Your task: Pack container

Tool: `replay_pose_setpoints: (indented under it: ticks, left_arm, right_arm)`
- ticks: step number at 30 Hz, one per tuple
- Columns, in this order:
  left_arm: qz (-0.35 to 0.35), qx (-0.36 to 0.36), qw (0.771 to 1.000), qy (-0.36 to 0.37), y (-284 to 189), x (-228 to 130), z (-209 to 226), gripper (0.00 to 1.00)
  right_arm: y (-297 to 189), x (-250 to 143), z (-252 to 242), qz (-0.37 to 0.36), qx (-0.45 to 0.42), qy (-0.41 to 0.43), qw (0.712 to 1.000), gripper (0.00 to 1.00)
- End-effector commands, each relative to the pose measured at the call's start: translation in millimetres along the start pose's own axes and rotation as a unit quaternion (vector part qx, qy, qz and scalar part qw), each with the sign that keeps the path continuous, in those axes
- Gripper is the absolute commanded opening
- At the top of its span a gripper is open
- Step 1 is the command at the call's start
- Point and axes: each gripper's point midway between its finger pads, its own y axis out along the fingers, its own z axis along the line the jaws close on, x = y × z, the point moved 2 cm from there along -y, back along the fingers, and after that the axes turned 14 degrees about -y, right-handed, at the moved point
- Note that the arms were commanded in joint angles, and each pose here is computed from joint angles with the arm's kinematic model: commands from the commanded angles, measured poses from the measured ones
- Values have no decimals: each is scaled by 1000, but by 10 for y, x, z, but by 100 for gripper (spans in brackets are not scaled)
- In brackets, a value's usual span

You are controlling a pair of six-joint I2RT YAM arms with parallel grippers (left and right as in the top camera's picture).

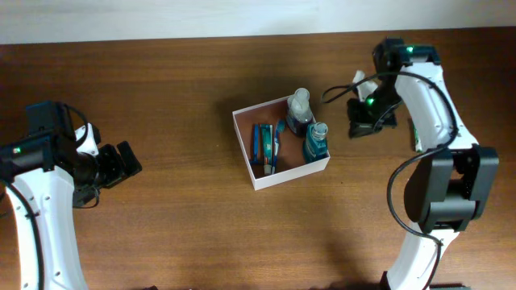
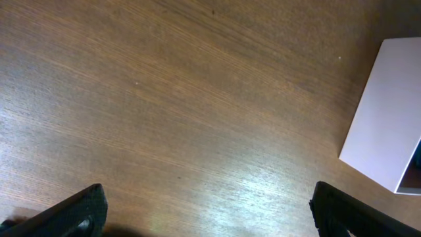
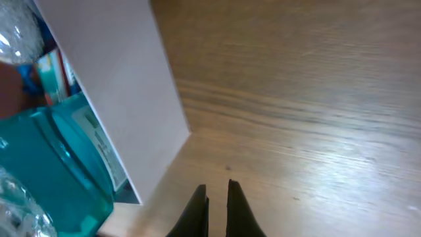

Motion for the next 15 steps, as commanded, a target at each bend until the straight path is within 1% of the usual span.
replay_pose_setpoints:
  ticks: [1, 7, 12, 15]
  left_arm:
    - [-5, -7, 1000, 3, -38, -4, -6, 99]
    - [-5, -7, 1000, 3, -38, -4, -6, 99]
    - [-5, -7, 1000, 3, -38, -4, -6, 99]
    - [-5, -7, 1000, 3, -38, -4, -6, 99]
  right_arm:
    - [132, 0, 196, -11, 71, 1, 997, 4]
    - [251, -47, 275, -7, 108, 8, 994, 4]
    - [253, -20, 469, -27, 179, -10, 984, 4]
    - [244, -10, 492, -30, 186, -10, 982, 4]
